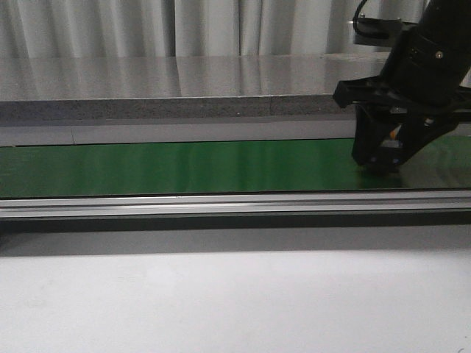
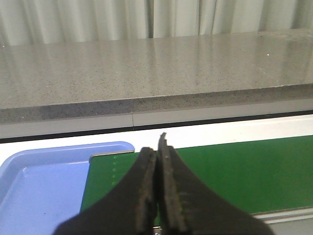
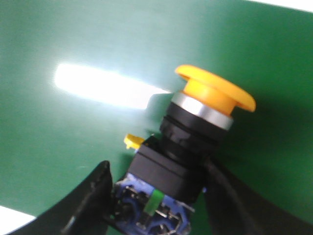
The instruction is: Move button from left to right
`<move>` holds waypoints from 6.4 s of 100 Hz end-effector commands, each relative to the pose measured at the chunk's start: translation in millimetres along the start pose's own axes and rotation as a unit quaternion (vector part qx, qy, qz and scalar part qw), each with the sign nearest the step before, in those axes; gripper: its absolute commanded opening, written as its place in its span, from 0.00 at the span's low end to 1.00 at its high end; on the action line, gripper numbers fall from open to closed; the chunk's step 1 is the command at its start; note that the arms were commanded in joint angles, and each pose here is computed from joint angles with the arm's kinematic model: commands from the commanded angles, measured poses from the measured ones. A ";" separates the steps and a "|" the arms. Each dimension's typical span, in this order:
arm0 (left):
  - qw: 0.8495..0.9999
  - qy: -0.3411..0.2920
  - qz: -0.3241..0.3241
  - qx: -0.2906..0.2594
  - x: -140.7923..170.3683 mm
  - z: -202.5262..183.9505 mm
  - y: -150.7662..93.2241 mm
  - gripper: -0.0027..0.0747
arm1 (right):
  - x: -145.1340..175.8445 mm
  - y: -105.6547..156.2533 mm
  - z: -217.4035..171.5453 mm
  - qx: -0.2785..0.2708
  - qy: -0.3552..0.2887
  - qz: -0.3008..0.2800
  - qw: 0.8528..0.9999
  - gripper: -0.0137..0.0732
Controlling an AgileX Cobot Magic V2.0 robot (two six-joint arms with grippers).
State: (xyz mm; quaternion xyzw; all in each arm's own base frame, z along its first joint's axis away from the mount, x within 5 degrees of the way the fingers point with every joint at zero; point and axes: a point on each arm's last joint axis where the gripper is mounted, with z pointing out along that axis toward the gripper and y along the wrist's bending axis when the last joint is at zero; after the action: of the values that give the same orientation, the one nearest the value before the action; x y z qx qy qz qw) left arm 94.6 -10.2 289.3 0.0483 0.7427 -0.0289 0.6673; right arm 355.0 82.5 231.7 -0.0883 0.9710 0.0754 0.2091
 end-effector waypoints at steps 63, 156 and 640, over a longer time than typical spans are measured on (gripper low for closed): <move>0.999 -0.050 -0.005 -0.003 -15.6 -1.5 0.6 0.01 | -43.1 -68.4 -83.3 0.109 -0.045 -0.058 0.991 0.38; 0.999 -0.050 -0.005 -0.003 -15.6 -1.5 0.6 0.01 | 6.7 -246.1 -88.0 0.172 -0.051 0.029 0.983 0.38; 0.999 -0.050 -0.005 -0.003 -15.6 -1.5 0.6 0.01 | 215.3 -9.0 -185.2 0.092 -0.472 -0.051 0.875 0.08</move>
State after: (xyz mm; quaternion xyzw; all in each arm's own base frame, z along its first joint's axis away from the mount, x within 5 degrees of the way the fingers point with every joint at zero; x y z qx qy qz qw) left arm 94.6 -10.2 289.3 0.0483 0.7427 -0.0289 0.6673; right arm 89.6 11.4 294.2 -0.0855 0.7780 0.0119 0.6223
